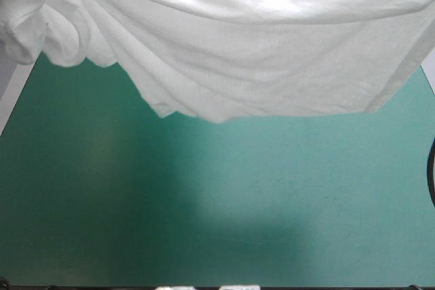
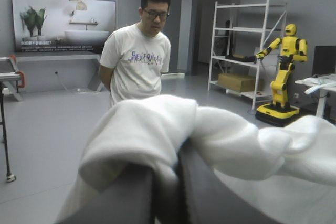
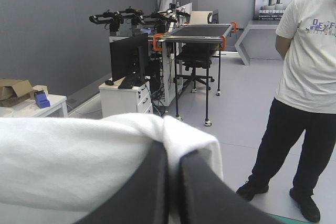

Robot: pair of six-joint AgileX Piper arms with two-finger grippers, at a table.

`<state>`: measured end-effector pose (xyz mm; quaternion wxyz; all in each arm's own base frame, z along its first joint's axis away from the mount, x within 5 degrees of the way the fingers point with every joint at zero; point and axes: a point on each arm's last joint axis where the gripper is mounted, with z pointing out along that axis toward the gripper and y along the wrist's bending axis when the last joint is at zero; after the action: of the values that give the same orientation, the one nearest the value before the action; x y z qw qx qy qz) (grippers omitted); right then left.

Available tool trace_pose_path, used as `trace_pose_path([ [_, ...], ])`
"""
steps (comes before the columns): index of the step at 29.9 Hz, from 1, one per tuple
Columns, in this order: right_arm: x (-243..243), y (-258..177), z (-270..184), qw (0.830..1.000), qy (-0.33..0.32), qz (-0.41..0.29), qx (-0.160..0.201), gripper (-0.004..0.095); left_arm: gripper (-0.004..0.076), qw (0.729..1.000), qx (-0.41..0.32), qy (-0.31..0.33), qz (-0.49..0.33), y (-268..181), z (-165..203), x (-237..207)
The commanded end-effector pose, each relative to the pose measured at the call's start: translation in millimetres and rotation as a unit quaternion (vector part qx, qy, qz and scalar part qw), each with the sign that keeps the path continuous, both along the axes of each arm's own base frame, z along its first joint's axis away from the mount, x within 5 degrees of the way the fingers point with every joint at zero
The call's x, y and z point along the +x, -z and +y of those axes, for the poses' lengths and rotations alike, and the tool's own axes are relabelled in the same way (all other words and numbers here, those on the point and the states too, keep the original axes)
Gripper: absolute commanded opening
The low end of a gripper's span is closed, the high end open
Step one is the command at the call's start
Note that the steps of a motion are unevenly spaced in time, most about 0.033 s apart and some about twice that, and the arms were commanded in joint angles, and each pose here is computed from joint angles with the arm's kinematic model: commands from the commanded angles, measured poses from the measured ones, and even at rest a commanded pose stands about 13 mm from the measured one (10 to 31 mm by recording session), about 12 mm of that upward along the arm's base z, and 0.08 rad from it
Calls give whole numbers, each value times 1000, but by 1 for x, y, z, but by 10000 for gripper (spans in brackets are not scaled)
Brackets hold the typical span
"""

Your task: Fold the cloth

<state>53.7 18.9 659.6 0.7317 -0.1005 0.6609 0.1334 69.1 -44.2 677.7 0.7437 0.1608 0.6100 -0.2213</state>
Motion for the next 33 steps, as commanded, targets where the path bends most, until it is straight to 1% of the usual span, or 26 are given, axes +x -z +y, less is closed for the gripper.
trace_pose_path([
  [1, -3, 2, 1, 1000, -13, 7, 9, -15, -10, 1000, 8, 10, 12, 3, 1, -9],
  [4, 0, 15, 6, 998, -34, 47, 14, -11, -10, 999, 15, 10, 35, 9, 2, -12],
  [8, 2, 51, 12, 989, -60, 132, 23, -11, -10, 991, 31, 22, 126, 39, -3, -3],
  [11, 14, 91, 16, 976, -52, 211, 20, -11, -10, 975, 50, 11, 216, 77, -7, 16],
  [12, 23, 107, 18, 969, -45, 242, 15, -11, -10, 962, 68, 1, 266, 102, -10, 33],
  [14, 43, 139, 21, 957, -19, 291, 0, -13, -10, 943, 85, -15, 323, 139, -16, 60],
  [16, 64, 167, 23, 949, 10, 314, -15, -14, -10, 927, 91, -26, 363, 179, -22, 88],
  [20, 115, 222, 30, 937, 61, 341, -38, -16, -10, 906, 109, -57, 406, 242, -34, 144],
  [21, 126, 235, 32, 931, 71, 355, -43, -17, -10, 899, 117, -63, 418, 254, -37, 159],
  [22, 142, 249, 35, 925, 82, 367, -60, -17, -10, 891, 128, -68, 431, 266, -40, 174],
  [25, 182, 277, 45, 910, 95, 392, -93, -18, -10, 880, 140, -76, 447, 291, -51, 213],
  [27, 207, 292, 53, 905, 96, 399, -110, -17, -10, 875, 154, -86, 451, 306, -56, 239],
  [28, 221, 299, 56, 904, 96, 402, -113, -17, -10, 871, 160, -88, 457, 313, -59, 250],
  [29, 234, 309, 58, 898, 99, 414, -115, -17, -10, 867, 164, -88, 462, 318, -61, 259],
  [30, 245, 314, 59, 895, 101, 421, -111, -17, -10, 862, 170, -90, 469, 325, -64, 269],
  [31, 260, 326, 59, 886, 105, 440, -106, -17, -10, 857, 176, -91, 476, 331, -66, 278],
  [33, 282, 339, 57, 875, 113, 461, -92, -17, -10, 848, 187, -94, 486, 341, -70, 292],
])
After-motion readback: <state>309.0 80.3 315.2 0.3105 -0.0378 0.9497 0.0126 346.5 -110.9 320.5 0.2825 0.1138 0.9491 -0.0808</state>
